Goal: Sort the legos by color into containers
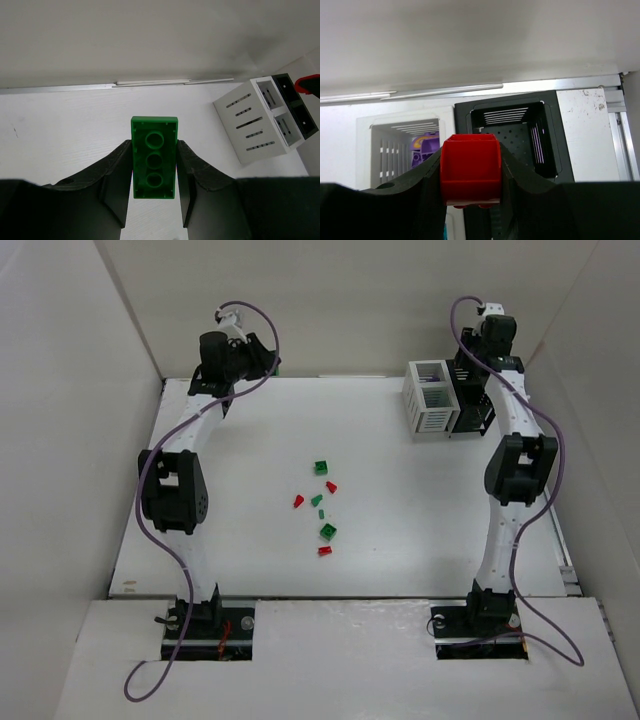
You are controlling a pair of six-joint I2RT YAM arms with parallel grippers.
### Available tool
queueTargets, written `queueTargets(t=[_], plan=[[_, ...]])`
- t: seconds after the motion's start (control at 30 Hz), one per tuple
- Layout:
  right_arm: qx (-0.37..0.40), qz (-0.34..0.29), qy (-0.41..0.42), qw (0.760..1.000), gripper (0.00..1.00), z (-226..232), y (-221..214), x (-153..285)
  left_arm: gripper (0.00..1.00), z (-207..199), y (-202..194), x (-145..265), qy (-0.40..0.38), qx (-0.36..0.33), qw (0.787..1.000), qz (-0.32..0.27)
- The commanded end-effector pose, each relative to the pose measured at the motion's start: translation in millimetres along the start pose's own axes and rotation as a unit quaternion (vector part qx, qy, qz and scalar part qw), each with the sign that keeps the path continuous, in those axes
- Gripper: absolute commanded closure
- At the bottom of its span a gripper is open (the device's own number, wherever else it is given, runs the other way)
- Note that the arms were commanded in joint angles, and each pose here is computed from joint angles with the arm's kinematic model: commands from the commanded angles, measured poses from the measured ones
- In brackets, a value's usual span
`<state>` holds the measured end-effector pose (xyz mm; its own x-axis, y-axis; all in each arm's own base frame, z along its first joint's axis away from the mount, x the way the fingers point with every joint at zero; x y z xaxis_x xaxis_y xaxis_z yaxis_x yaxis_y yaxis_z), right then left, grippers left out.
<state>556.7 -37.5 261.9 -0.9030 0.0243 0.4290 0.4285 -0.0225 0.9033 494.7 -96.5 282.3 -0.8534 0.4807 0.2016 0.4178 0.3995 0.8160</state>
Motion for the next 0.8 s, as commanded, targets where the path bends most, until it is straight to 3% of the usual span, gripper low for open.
queueTargets(t=[0.0,0.13,0.27,0.47,0.77], plan=[[-0.002,-0.06,-0.026,0.998,0.92,-0.9,28.4,-0.7,0.99,-21.4,30.1,5.6,-0.045,-0.016,0.998,-0.039],[-0.013,-0.059,-0.055,0.997,0.88,-4.9,22.1,-9.3,0.99,-23.8,32.8,6.2,-0.051,-0.018,0.998,-0.04],[-0.013,-0.064,-0.06,0.996,0.63,-5.8,21.1,-13.3,0.99,-25.0,32.0,6.6,-0.059,-0.019,0.997,-0.036],[-0.013,-0.069,-0.055,0.996,0.43,-5.0,22.6,-13.6,0.99,-29.8,33.5,10.0,-0.074,-0.022,0.997,-0.031],[-0.01,-0.081,-0.02,0.996,0.37,0.6,32.1,0.2,0.99,-32.4,24.7,23.5,-0.081,-0.029,0.996,-0.021]])
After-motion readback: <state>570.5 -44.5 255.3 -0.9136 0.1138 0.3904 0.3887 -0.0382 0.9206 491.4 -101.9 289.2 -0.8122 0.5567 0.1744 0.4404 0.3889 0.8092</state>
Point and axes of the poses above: each gripper's point midway between its finger pads, its own x axis back along the fingers, its own z axis along the line the jaws close on, y = z × x, the point moved 10 cm from there along x, back along the fingers, and after that the axes turned 3 degrees about x, right-handed, at the moved point
